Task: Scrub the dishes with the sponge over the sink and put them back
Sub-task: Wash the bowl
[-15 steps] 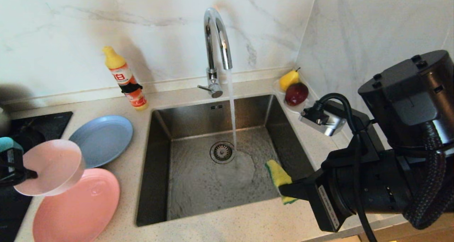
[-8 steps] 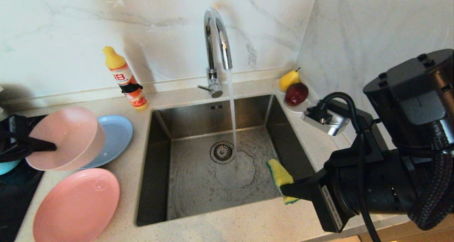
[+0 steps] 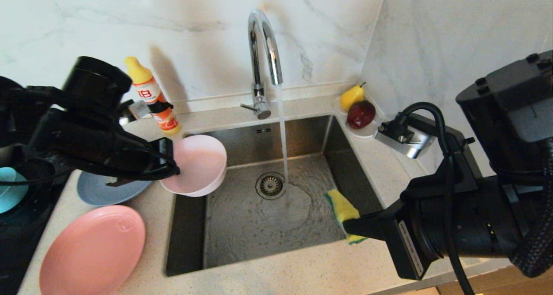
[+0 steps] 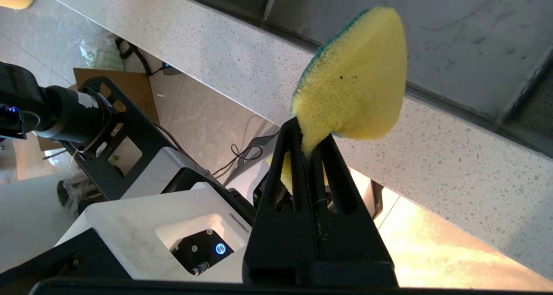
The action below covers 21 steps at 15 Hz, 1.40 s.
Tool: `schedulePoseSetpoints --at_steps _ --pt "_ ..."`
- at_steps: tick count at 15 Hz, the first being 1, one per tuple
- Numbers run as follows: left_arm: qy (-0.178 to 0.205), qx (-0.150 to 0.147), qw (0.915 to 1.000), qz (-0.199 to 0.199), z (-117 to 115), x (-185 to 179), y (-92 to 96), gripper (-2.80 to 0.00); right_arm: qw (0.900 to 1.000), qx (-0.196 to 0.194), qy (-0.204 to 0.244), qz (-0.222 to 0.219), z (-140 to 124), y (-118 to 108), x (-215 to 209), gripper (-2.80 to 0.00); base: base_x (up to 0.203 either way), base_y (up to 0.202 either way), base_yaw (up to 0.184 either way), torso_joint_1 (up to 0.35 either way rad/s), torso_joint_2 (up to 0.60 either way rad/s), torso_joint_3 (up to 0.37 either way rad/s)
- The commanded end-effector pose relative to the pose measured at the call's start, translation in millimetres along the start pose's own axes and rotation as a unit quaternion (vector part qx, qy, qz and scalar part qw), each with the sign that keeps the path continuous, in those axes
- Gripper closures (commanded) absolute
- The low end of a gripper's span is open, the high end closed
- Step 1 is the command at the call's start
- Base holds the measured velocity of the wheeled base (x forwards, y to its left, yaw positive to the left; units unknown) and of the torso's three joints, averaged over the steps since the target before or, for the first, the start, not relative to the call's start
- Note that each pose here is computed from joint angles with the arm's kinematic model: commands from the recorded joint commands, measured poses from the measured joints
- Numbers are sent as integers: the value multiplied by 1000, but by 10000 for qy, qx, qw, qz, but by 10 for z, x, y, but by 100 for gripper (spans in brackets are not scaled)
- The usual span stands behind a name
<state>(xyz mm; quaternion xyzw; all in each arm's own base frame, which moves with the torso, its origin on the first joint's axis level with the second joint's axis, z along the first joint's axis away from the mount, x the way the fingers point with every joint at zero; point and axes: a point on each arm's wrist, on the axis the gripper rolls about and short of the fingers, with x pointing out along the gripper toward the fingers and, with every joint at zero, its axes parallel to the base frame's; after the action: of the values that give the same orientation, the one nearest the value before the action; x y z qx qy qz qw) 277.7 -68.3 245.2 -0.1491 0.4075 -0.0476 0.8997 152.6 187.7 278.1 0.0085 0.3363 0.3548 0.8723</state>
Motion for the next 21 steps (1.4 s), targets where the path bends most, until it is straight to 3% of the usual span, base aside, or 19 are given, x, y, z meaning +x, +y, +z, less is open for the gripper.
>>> schedulePoseSetpoints --at_steps 1,4,12,21 --pt "538 -52 9985 -18 -79 526 -270 0 10000 15 -28 9 12 5 -17 0 0 0 0 0 0 0" --pt "419 -295 9985 -165 -6 805 -480 0 10000 13 -81 20 16 2 -56 0 0 0 0 0 0 0" --pt "282 -421 9982 -336 58 1358 -800 0 10000 17 -76 12 -24 -16 -98 0 0 0 0 0 0 0" --pt "164 -453 9984 -307 88 1739 -991 0 9999 39 -90 -42 -11 -56 -96 0 0 0 0 0 0 0"
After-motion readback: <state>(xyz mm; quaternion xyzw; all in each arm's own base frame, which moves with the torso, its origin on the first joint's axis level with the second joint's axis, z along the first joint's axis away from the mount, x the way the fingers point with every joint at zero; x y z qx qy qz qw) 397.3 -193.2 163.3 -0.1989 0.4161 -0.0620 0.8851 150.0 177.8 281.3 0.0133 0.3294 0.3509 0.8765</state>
